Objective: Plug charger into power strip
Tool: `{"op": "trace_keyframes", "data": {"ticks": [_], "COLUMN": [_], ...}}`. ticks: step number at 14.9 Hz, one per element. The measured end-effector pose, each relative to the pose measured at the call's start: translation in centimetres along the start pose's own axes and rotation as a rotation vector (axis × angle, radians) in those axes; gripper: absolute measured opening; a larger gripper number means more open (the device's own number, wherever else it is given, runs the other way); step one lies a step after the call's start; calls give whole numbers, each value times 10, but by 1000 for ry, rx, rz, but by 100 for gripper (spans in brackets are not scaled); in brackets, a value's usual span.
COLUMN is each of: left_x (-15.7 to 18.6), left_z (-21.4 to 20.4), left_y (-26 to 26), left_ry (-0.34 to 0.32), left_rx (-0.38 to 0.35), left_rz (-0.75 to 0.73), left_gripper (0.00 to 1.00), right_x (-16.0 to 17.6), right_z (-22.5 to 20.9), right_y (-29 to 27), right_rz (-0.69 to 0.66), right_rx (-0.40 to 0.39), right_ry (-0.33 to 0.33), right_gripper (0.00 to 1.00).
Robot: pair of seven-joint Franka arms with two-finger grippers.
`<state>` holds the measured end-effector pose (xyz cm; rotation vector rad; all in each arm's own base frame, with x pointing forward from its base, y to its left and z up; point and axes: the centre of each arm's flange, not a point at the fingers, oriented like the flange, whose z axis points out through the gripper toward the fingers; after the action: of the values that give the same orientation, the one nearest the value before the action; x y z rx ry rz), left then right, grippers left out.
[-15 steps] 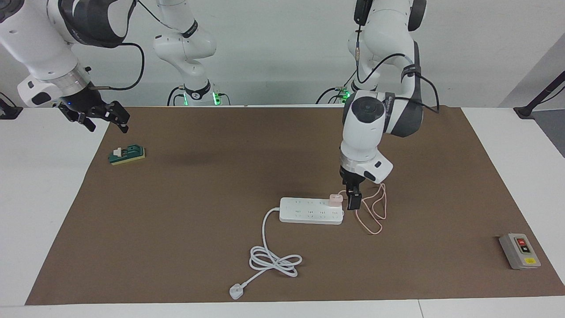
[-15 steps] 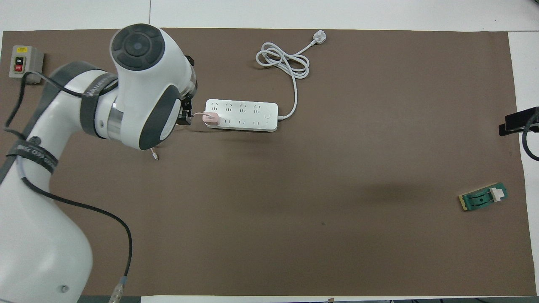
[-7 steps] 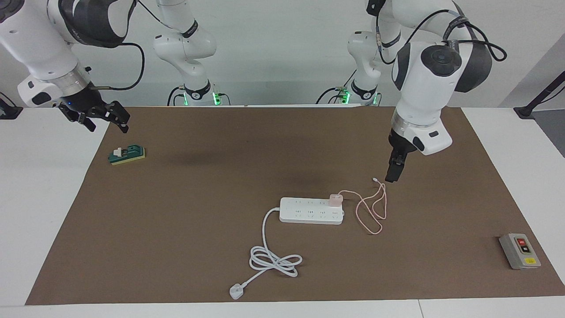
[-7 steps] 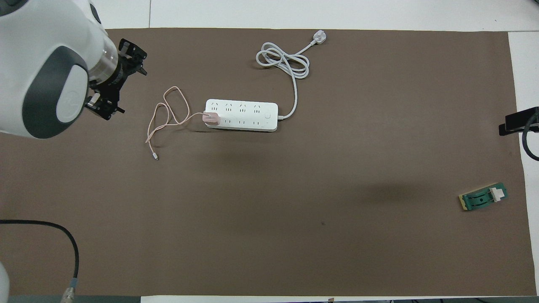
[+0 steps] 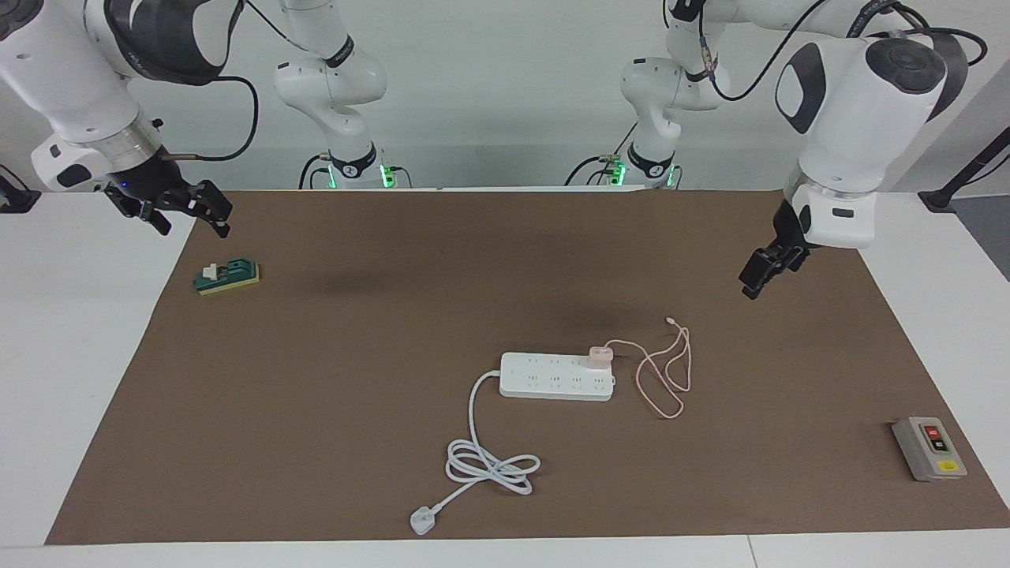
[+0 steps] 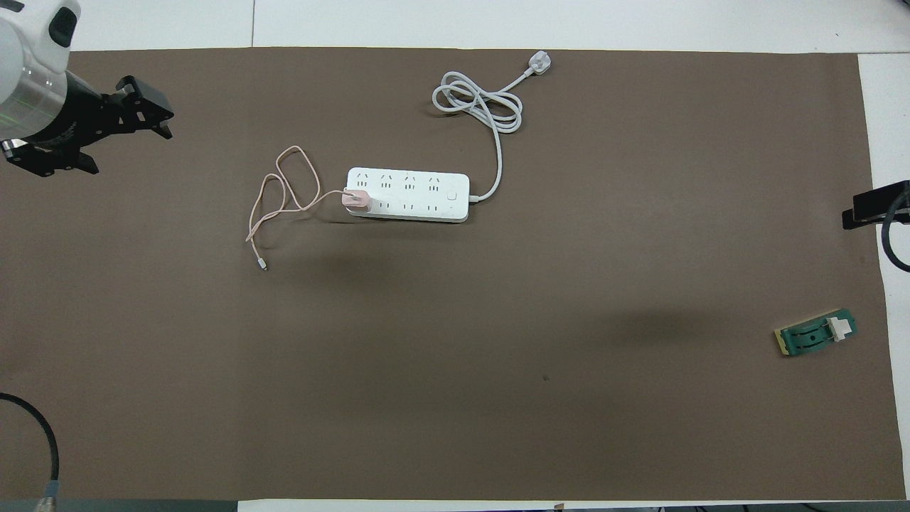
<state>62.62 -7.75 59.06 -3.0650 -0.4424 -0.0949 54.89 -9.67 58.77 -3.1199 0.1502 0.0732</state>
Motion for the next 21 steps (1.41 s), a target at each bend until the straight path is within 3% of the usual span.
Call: {"op": "trace_keyframes", "data": {"ticks": [3,8,16,21], "left_x": [7,-5,-45,-43], "left_z": [-7,-29,-19,-27], "left_y": [-28,-42,-95,-138], "left_ry": [-1,13,-35,-22], "left_rx": [-21,-31,6,22], "left_rz": [175,309,291,196], "left_gripper": [100,100,100,100], "right_x": [0,0,0,0], "right_z": [0,0,0,0], "right_y": [0,0,0,0], "right_rz": [0,0,0,0], "right_rx": [0,0,0,0], "right_ry": [0,0,0,0], "right_gripper": [100,100,100,100]}}
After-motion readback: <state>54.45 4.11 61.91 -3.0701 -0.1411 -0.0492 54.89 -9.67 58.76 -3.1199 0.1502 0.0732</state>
